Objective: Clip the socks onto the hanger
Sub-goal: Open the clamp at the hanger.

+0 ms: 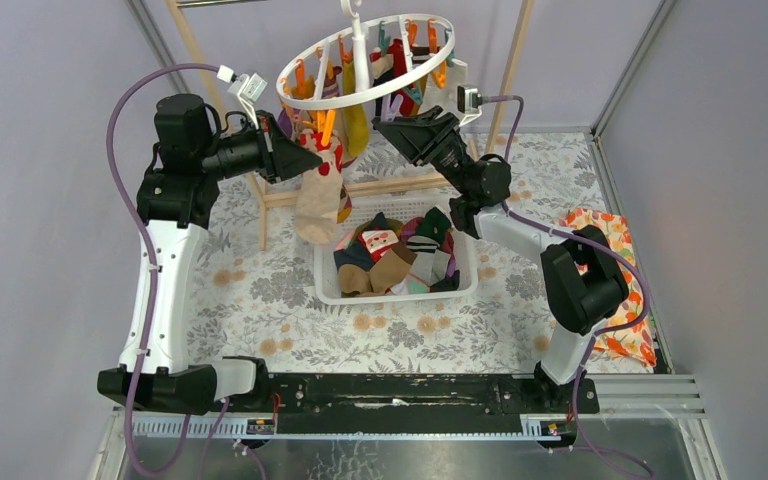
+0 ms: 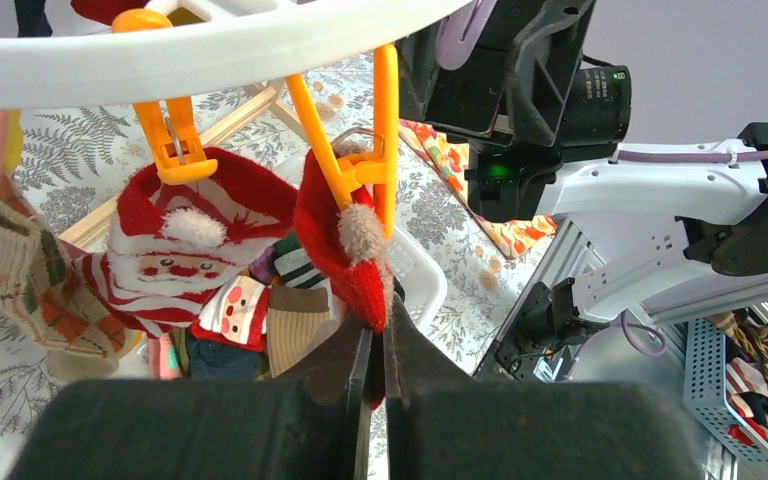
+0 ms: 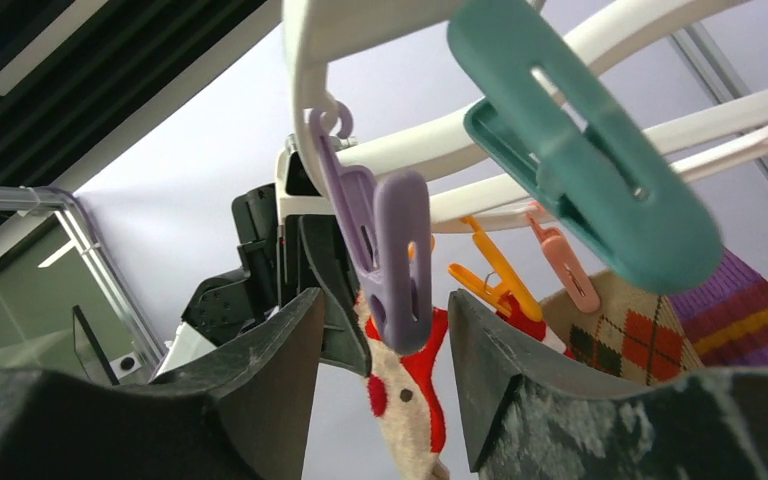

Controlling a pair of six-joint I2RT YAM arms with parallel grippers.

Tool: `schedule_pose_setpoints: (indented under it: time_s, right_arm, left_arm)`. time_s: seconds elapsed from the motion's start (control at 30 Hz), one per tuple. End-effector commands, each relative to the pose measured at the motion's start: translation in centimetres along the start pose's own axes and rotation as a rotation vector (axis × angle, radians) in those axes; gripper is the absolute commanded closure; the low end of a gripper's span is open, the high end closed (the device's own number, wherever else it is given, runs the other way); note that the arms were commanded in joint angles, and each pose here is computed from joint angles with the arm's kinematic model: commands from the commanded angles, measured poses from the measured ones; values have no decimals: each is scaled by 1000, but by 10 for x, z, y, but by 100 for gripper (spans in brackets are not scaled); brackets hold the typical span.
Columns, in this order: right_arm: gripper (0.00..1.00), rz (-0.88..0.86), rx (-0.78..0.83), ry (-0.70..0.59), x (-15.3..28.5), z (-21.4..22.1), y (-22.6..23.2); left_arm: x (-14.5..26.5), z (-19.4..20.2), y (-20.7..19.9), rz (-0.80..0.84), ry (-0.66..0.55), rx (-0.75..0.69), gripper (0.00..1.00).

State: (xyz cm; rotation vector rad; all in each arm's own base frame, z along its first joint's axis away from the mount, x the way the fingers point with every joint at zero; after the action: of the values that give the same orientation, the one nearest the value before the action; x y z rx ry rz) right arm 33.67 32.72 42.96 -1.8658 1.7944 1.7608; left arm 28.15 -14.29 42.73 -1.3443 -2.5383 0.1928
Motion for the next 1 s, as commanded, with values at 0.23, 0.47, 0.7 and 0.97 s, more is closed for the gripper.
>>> schedule_pose_setpoints:
  time_s: [0.23, 0.47, 0.7, 0.97]
  right_arm:
    - [36, -151, 26, -15, -8, -8, 41]
    - [66, -190, 9, -25, -7, -9, 45]
    - [81, -198, 6, -47, -3, -12, 49]
    - [98, -62, 92, -40, -17, -8, 38]
  left_arm:
    - [11, -14, -6, -20, -31, -56, 93]
    - [14, -13, -3, -35, -24, -65, 93]
    - [14, -11, 2, -58, -21, -61, 93]
    - [16, -8, 20, -166, -4, -53, 38]
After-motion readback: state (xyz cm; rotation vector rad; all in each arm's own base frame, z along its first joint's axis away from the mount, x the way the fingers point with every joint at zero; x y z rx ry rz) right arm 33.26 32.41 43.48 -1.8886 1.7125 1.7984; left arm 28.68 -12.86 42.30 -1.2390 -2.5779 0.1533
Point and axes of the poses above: each gripper's point midway between its finger pads, its own x axis back along the fingers, its own y axis along the line the jaws close on, z = x × y, the point moved 2 cm from there along x, back along the fingers, and after that the axes turned 14 degrees about -x, right-handed, at the moved point
